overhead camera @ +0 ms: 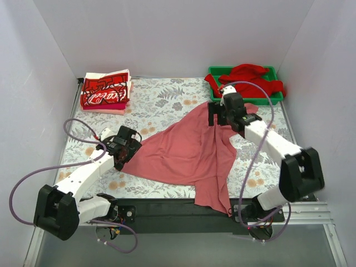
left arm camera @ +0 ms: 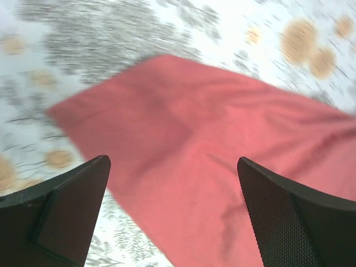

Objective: Fold and stack the t-shirts
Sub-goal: Flatten the tshirt out

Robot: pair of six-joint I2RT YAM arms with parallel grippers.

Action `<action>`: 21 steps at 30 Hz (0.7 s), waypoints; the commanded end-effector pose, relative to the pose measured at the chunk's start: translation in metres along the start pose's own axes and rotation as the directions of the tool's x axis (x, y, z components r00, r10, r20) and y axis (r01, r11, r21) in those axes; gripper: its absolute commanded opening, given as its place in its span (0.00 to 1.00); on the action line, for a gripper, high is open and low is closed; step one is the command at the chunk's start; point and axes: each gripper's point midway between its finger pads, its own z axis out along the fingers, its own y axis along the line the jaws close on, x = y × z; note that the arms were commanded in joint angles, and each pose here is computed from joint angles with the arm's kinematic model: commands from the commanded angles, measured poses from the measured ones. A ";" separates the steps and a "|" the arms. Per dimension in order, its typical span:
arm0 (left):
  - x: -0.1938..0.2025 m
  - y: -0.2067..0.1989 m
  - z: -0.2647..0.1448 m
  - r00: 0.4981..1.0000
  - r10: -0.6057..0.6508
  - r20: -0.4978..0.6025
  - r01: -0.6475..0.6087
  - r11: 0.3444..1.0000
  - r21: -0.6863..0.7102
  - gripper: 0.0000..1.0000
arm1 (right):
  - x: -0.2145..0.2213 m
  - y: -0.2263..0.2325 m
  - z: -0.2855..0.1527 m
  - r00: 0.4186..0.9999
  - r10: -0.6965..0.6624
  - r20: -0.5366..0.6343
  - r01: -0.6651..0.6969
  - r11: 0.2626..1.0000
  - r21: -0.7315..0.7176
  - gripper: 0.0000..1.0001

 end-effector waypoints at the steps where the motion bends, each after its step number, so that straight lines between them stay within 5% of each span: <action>1: -0.011 0.052 -0.005 0.990 -0.122 0.064 0.132 0.972 -0.195 0.98 | 0.036 0.009 -0.037 0.995 0.093 -0.025 -0.095 0.992 -0.081 0.98; 3: -0.007 0.049 -0.004 0.989 -0.141 0.035 0.145 0.976 -0.165 0.98 | 0.086 0.018 -0.045 0.986 0.130 -0.109 -0.143 0.983 -0.119 0.98; 7: 0.004 0.075 -0.004 0.977 -0.210 0.039 0.214 0.951 -0.223 0.98 | 0.124 0.049 -0.066 0.976 0.133 -0.173 -0.176 0.950 -0.259 0.98; 12: 0.019 0.089 0.004 0.972 -0.236 0.009 0.232 0.949 -0.214 0.98 | 0.150 0.056 -0.060 0.961 0.141 -0.239 -0.204 0.944 -0.261 0.98; 21: 0.002 0.094 0.028 0.957 -0.270 0.105 0.287 0.936 -0.205 0.71 | 0.135 0.058 -0.068 0.975 0.119 -0.185 -0.171 0.940 -0.296 0.98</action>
